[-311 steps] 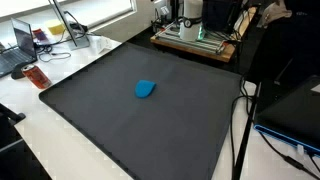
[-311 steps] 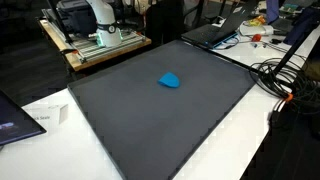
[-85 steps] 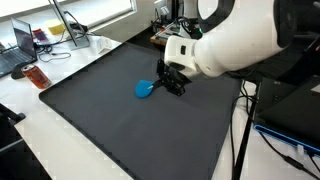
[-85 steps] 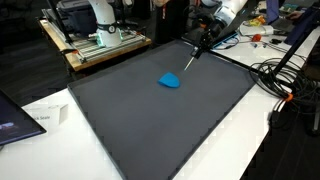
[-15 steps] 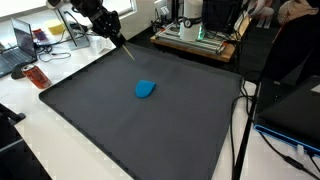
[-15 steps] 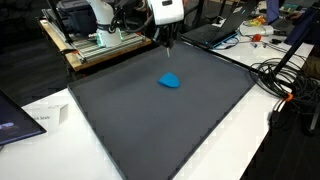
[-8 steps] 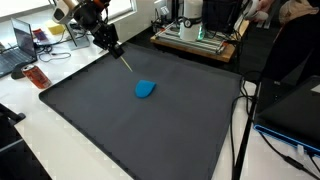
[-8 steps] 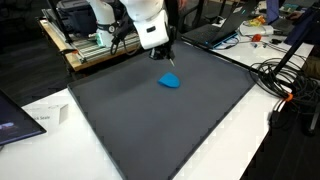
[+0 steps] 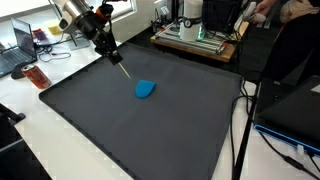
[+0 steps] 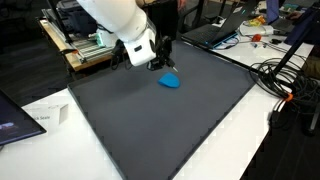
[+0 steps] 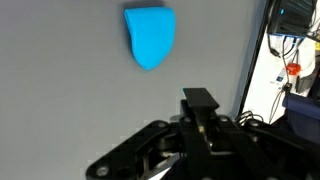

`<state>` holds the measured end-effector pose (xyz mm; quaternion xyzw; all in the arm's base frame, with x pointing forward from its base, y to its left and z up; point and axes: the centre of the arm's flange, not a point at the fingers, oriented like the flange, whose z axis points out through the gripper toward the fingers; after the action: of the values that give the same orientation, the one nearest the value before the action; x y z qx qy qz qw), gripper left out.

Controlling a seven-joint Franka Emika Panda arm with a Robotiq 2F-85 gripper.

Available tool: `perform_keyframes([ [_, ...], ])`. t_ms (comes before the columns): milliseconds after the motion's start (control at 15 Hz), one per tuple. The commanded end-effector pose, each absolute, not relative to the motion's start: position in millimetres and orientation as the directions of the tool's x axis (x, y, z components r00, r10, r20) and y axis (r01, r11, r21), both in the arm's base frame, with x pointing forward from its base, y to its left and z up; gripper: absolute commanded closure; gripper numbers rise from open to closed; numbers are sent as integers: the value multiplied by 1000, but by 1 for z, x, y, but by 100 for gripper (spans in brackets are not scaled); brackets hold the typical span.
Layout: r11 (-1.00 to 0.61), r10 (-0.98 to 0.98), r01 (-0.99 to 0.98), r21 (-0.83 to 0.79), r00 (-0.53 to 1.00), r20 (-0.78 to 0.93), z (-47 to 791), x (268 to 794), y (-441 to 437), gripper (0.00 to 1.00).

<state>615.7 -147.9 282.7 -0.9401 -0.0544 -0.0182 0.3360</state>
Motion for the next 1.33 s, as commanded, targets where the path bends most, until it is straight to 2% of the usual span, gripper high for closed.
perform_keyframes([
  [0, -735, 49, 120, -668, 991, 124, 267, 607, -156, 97],
  [600, -739, -14, 74, -670, 992, 125, 224, 591, -169, 97],
  [667, -735, 15, 76, -674, 995, 96, 228, 603, -170, 88],
  [1067, -743, 0, 65, -666, 995, 97, 222, 599, -172, 88],
  [1133, -730, 3, 61, -681, 996, 87, 221, 597, -172, 97],
  [1267, -713, -18, 55, -699, 995, 97, 211, 592, -178, 97],
])
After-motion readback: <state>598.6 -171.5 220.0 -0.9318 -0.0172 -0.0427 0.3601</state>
